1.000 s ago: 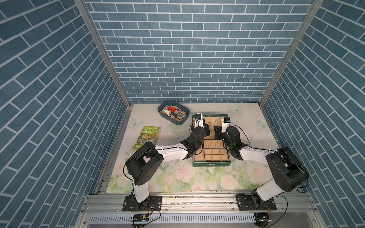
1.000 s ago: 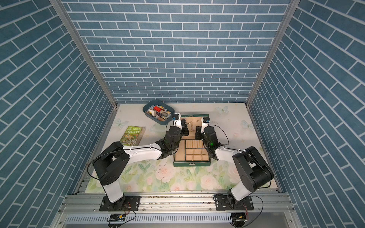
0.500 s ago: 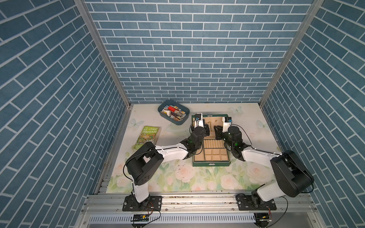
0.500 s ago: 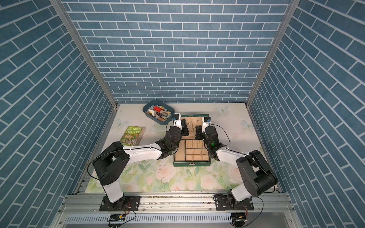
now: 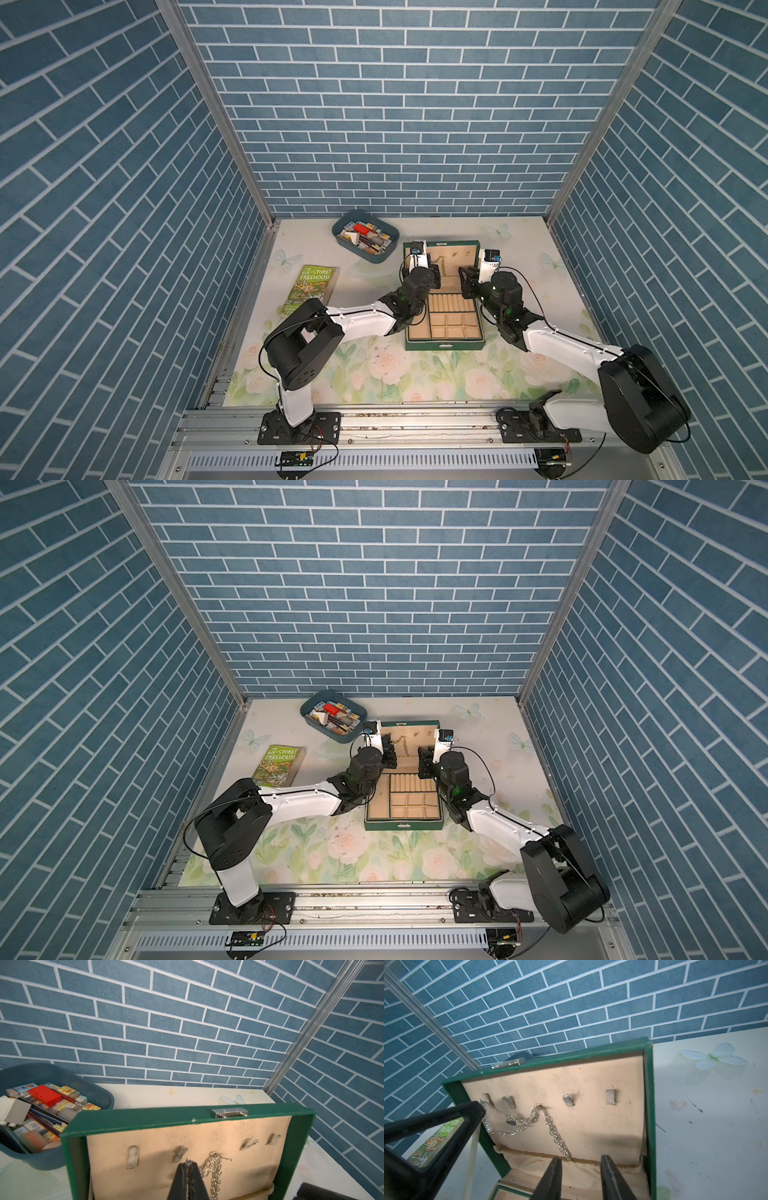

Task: Put jewelry chain into jewelry box
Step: Hang the necklace on the jewelry box clasp.

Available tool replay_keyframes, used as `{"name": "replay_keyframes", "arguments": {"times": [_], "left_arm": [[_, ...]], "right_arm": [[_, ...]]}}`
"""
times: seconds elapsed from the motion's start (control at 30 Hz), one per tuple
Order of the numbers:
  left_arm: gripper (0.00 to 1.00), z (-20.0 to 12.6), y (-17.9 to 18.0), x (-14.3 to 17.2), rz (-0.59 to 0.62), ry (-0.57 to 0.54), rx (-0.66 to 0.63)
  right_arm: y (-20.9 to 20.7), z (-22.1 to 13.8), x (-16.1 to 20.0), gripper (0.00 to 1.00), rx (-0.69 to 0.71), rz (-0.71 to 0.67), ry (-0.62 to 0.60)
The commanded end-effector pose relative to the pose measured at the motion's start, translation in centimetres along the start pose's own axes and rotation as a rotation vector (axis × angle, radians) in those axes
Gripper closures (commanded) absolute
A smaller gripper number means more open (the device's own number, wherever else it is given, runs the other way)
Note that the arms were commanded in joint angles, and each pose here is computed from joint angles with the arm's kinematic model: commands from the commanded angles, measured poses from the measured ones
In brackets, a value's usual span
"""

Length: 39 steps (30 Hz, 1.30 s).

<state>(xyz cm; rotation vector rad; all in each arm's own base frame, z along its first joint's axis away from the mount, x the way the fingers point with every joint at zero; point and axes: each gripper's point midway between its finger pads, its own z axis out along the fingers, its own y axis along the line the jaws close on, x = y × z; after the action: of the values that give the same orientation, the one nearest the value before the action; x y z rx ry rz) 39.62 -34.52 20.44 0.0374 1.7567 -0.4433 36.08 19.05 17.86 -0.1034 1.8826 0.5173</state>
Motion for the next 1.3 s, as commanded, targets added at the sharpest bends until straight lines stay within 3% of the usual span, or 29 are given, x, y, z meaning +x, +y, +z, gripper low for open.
{"name": "replay_keyframes", "arguments": {"times": [0.0,0.57,1.1,1.27], "left_arm": [[1.0,-0.8,-0.6,-0.7,-0.04,0.018,0.026],[1.0,-1.7,-2.7,2.0,-0.101,0.169,0.082],[1.0,-0.6,-3.7,5.9,-0.111,0.296,0.082],[0.88,-0.6,-3.6,6.4,-0.105,0.314,0.081]], "right_arm": [[-0.8,-0.4,0.5,0.63,0.034,-0.008,0.011],[-1.0,-1.6,0.4,0.61,0.039,0.012,-0.004],[-1.1,-2.2,0.5,0.61,0.04,0.016,-0.008],[-1.2,-2.2,0.5,0.6,0.043,0.016,-0.009]]}}
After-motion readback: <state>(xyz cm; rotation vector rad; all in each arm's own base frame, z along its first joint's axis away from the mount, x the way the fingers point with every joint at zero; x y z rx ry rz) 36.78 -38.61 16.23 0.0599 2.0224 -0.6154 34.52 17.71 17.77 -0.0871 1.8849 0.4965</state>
